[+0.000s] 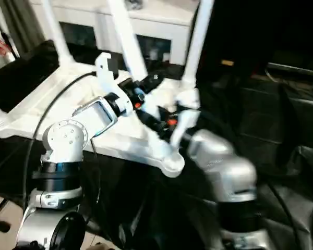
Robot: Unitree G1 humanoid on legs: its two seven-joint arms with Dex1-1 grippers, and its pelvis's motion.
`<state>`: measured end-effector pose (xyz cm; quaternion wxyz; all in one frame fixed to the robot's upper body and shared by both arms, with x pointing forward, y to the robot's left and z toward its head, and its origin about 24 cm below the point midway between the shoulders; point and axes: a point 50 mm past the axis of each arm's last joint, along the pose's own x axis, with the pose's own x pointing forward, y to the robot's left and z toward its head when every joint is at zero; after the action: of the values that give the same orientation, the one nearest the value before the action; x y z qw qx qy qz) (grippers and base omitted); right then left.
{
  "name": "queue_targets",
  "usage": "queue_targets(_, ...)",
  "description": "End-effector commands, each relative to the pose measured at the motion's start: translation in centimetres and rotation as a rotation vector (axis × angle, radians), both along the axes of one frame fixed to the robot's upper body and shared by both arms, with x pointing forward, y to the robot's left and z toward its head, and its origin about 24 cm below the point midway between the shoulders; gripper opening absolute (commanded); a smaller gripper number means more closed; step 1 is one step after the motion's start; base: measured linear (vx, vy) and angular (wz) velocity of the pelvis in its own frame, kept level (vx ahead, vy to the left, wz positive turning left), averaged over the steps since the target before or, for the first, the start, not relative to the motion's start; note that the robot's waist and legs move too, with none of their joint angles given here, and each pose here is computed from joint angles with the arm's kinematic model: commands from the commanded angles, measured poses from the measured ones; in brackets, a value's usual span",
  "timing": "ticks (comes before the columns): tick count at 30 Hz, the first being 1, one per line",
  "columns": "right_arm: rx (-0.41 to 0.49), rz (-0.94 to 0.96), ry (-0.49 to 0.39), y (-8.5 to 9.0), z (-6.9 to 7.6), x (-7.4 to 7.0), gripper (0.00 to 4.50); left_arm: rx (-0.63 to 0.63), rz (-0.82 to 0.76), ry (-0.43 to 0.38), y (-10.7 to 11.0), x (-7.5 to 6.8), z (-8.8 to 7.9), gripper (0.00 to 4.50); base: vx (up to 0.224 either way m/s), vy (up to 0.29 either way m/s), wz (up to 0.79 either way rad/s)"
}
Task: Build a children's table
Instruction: Pick table leg
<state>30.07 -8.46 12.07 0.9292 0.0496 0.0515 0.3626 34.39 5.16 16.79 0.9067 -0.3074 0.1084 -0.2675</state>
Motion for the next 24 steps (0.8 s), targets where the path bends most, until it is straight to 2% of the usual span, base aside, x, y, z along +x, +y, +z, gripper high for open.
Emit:
queue_targets(1,-0.044,-0.028,-0.105,1.4,1.2,0.3,1.84,0.026,0.052,0.000,-1.0,0.3,0.6,3.22,0.000,0.000,0.00)
queue_targets(4,-0.048,-0.037,-0.136,2.0,1.6,0.2,1.84,0.008,0.105,0.012,-0.6,0.6,0.8,2.91,0.000,0.000,0.00)
queue_targets(7,-0.059,-0.031,-0.159,2.7,1.6,0.1,1.84,0.015,0.129,-0.004,-0.4,0.8,1.0,2.86,0.000,0.000,0.00)
queue_targets(8,-0.059,-0.031,-0.159,2.7,1.6,0.1,1.84,0.015,0.129,-0.004,-0.4,0.8,1.0,2.63,0.000,0.000,0.00)
queue_targets(10,-0.060,-0.026,-0.168,2.7,1.6,0.1,1.84,0.002,0.109,-0.021,-0.4,0.8,1.2,2.47,0.000,0.000,0.00)
queue_targets(12,-0.040,-0.011,-0.161,2.7,1.6,0.1,2.40,0.002,0.060,-0.069,-0.7,0.5,1.6,2.41,0.000,0.000,0.00)
queue_targets(13,-0.034,-0.006,-0.156,2.6,1.6,0.1,2.54,0.003,0.049,-0.078,-0.7,0.5,1.7,2.18,0.000,0.000,0.00)
queue_targets(18,0.004,0.112,-0.073,1.1,1.7,-0.1,2.96,0.035,-0.140,-0.209,-0.8,-0.4,2.3,1.88,0.000,0.000,0.00)
queue_targets(24,0.020,0.188,-0.009,-0.9,1.8,0.0,3.27,0.022,-0.295,-0.263,-0.3,-0.9,2.4,1.86,0.000,0.000,0.00)
